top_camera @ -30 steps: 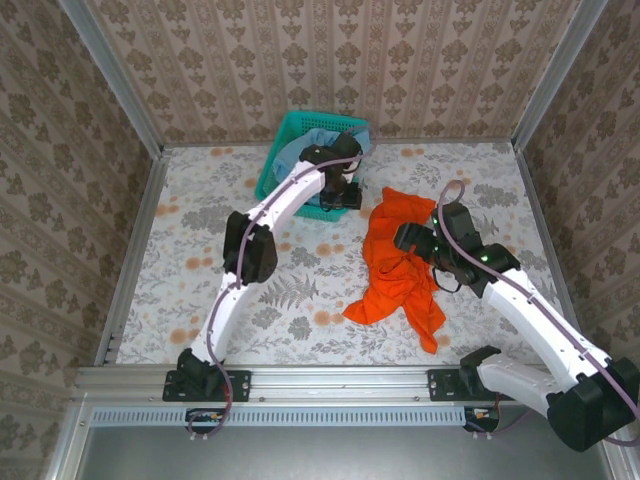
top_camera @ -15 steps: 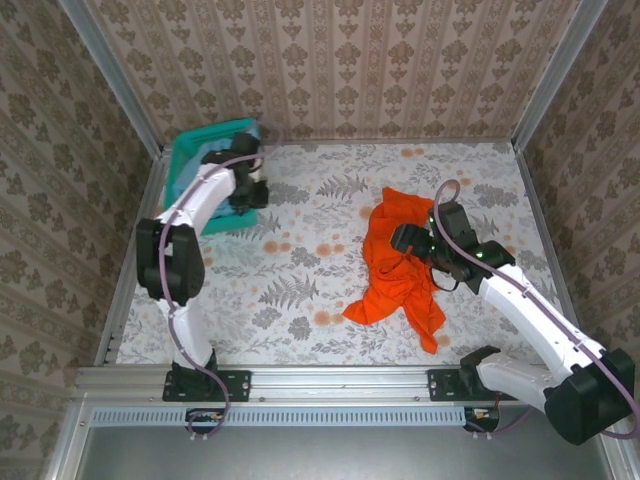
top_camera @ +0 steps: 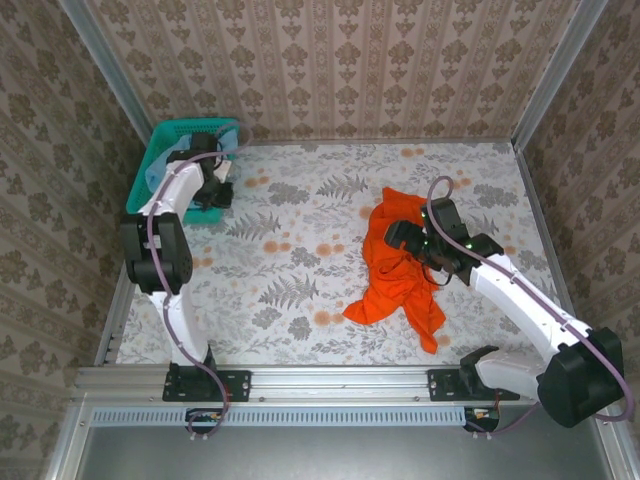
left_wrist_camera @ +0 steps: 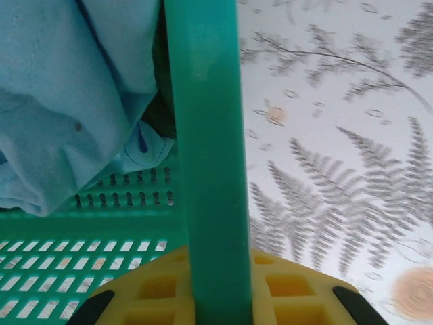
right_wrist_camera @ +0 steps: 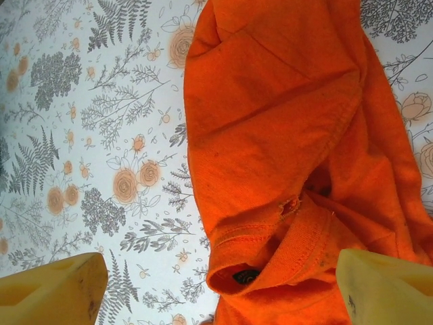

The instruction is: Fold and stack the t-shirts

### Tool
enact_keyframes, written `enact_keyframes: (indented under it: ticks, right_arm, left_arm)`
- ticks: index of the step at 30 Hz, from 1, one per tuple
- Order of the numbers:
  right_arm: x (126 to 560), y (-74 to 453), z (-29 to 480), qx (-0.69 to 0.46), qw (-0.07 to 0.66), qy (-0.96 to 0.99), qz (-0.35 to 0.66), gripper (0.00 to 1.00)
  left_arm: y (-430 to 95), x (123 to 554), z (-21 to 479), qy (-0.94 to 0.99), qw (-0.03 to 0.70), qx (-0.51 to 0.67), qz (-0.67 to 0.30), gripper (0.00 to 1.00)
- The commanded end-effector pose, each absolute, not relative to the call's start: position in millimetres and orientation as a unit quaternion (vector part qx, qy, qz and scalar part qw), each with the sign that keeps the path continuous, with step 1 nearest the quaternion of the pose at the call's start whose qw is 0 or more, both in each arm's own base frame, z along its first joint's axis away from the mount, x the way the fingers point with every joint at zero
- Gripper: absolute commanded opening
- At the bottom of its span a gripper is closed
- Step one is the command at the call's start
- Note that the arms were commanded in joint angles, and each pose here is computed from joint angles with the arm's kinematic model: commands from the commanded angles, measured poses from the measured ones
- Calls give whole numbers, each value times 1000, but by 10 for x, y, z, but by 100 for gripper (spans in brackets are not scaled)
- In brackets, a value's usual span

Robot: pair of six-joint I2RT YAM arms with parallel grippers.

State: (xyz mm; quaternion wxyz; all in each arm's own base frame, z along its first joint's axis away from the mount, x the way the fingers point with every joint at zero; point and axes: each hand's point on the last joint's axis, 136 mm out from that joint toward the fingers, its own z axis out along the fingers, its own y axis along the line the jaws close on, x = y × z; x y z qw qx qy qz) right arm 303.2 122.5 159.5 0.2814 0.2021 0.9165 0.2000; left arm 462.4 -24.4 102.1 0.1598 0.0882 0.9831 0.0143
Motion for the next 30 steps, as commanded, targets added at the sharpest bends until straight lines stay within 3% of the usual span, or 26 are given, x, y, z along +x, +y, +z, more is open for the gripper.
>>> enact_keyframes:
  ticks: [1,12,13,14,18,20,23,26,30]
  right_arm:
    - [3083,1287,1757,207,287,909,220,90]
    - [3138,1313,1791,204,284,911,217,90]
    - [3147,1309,1793,205,285,911,215,90]
    - [3149,1299,1787,205,285,912,212,92]
    - [3131,1196,1705,198,282,922,174,96]
    - [3095,1110,1607,195,272,931,145,96]
    - [3023,974,1439,198,241,944,108,96]
    - [2983,875,1279,198,216,952,90,96]
    - [3002,759,1082,225,189,951,96,89]
  left_arm:
    - [40,4805,1090,978,181,95,50,0]
    - [250,5104,1065,979,185,37,75,0]
    - [241,5108,1073,980,183,38,73,6]
    - [212,5110,1103,980,183,38,69,23]
    - [77,5058,1409,975,212,32,57,70]
    - [-70,4995,1677,970,235,28,46,83]
    - [-322,4842,2116,962,271,14,34,92]
    - [-762,4609,2490,953,304,17,-6,91]
    - [-1911,4177,2665,928,315,87,-180,88]
